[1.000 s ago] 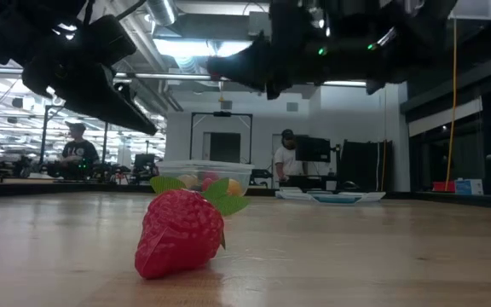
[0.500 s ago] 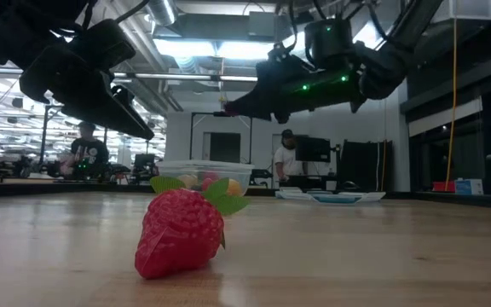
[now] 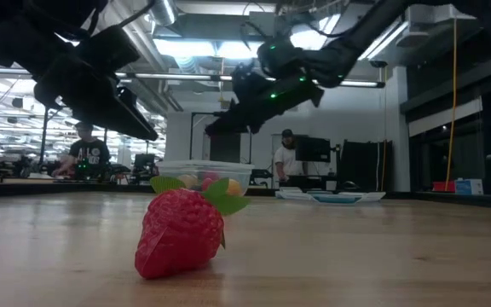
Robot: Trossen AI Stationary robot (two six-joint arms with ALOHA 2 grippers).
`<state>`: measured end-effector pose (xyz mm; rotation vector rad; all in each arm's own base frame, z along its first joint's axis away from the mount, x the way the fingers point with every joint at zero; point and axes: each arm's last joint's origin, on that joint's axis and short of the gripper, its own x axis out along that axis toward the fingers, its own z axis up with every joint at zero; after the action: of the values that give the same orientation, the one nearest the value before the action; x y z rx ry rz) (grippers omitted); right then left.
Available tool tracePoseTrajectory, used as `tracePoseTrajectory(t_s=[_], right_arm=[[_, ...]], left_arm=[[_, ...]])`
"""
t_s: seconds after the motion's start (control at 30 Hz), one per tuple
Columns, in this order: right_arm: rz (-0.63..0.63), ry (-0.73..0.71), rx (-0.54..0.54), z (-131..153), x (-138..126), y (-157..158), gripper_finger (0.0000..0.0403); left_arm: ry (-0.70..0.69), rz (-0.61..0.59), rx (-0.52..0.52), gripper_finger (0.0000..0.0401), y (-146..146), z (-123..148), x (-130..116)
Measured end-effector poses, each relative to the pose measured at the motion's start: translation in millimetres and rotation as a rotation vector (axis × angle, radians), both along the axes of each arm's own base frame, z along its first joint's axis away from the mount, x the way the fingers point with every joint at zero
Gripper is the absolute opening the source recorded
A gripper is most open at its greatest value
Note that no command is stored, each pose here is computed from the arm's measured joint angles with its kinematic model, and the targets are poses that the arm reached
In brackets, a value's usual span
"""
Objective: Pick and placing Produce into tupperware
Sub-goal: Put the cherry into the transparent container
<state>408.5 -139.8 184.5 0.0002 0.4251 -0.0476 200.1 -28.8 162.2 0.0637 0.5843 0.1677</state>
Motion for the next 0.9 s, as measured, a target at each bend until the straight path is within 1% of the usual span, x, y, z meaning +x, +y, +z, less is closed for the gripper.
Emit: tracePoseTrajectory(t_s=[0.13, 0.23, 0.4, 0.63, 0.77, 0.9], right_arm=[[0.029, 0.060, -0.004, 5.6, 13.7, -12.6, 0.0021], [0.078, 0.110, 0.009, 8.3, 22.8, -19.0, 0.0021], [0.107, 0.221, 0.025, 4.2, 39.9, -33.1, 0.0021], [0.111, 0.368, 0.092, -7.7, 60.0, -55.4, 0.0021], [0.123, 0.392, 0.113, -7.1, 69.1, -59.9, 0.0019], [0.127, 0.435, 0.136, -8.7, 72.1, -60.4, 0.0019]], left_arm=[[0.001, 0.014, 0.000, 0.0206, 2.9, 0.0, 0.4], [0.004, 0.021, 0.000, 0.0206, 4.3, -0.3, 0.4], [0.011, 0.026, 0.001, 0.0206, 5.3, -0.9, 0.1], [0.026, 0.028, 0.000, 0.0206, 5.4, -2.1, -0.8], [0.034, 0.028, 0.001, 0.0206, 5.5, -2.7, -1.3], [0.037, 0.028, 0.001, 0.0206, 5.5, -2.9, -1.4]])
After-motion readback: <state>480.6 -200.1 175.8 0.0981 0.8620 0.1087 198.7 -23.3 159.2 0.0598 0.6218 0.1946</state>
